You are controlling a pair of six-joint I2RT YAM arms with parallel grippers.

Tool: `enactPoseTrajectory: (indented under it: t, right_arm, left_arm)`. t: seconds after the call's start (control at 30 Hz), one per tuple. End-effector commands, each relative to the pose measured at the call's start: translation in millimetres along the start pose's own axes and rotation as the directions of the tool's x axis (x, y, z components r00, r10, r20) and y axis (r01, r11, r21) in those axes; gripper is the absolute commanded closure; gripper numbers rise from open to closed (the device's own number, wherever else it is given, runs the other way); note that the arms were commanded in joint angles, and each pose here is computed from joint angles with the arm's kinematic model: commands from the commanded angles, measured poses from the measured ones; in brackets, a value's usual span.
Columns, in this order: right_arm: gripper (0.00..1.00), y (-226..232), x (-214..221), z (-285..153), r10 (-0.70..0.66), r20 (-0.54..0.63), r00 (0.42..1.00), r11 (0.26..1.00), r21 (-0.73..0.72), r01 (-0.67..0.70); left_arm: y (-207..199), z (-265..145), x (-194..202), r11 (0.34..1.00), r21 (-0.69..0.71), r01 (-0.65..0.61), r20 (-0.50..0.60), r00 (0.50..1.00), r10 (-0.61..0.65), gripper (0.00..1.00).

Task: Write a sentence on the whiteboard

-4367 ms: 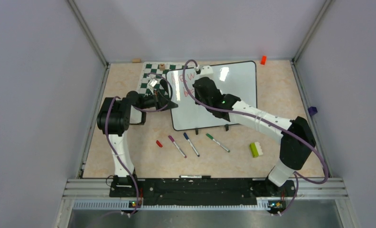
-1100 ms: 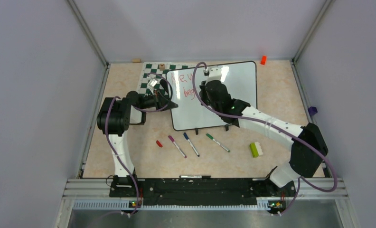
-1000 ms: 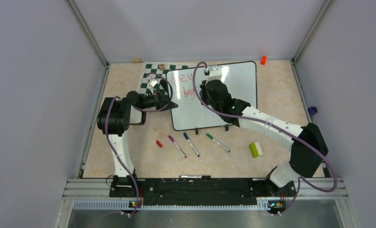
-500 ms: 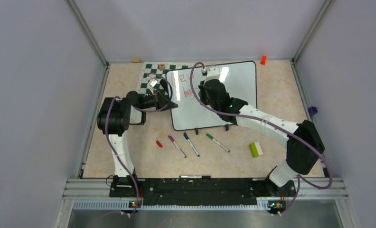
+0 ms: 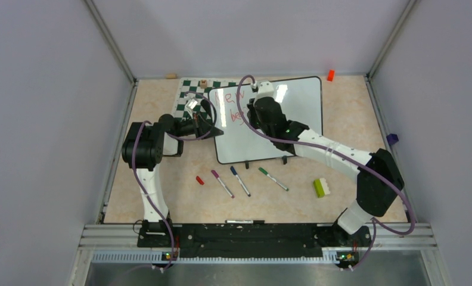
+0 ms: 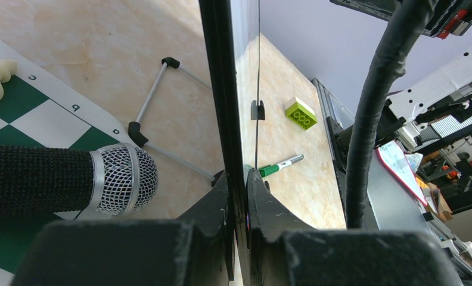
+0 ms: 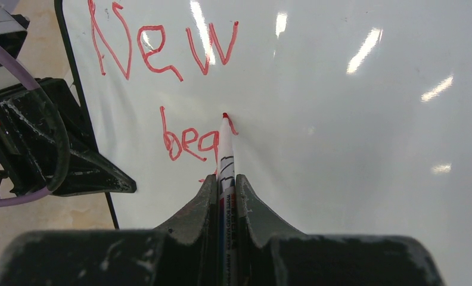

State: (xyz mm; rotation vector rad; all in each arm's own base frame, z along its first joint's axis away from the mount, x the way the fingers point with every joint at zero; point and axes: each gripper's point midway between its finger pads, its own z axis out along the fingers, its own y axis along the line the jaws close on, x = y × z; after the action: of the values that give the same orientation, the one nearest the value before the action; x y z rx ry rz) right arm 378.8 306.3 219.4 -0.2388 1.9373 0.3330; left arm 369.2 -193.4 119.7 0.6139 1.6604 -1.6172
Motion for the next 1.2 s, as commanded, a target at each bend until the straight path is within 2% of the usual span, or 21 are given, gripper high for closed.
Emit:
enactPoseTrajectory:
  t: [0.0,0.17,0.37,0.6,0.77,0.97,1.17]
  right_arm:
    - [1.00,-5,-22,-1,0.019,0.058,0.998,0.999,0.026,-0.020]
    - [1.00,2,-19,1,0.009,0.042,0.999,1.000,-0.013,-0.009]
    - [1.00,-11,-18,0,0.030,0.050,0.998,0.997,0.064,-0.033]
    - [1.00,4,-16,1,0.016,0.035,0.999,1.000,-0.024,-0.015]
    - [1.00,-20,-19,-3,0.043,0.062,0.997,0.993,0.108,-0.050]
    - [1.00,2,-17,-2,0.017,0.047,0.999,1.000,-0.021,-0.016]
    - [1.00,-6,-19,-4,0.024,0.055,0.998,0.999,0.022,-0.026]
  left_arm:
    - [0,2,-7,0.964,0.028,-0.263,0.010,0.965,0.263,1.00]
    - [0,2,-7,0.964,0.028,-0.263,0.010,0.965,0.263,1.00]
    - [-1,2,-7,0.964,0.027,-0.265,0.011,0.964,0.264,1.00]
    - [-1,2,-7,0.964,0.027,-0.263,0.010,0.965,0.263,1.00]
    - [0,2,-7,0.964,0.028,-0.263,0.010,0.965,0.263,1.00]
    - [0,2,-7,0.964,0.027,-0.263,0.010,0.965,0.263,1.00]
    - [-1,2,-7,0.964,0.028,-0.264,0.010,0.964,0.264,1.00]
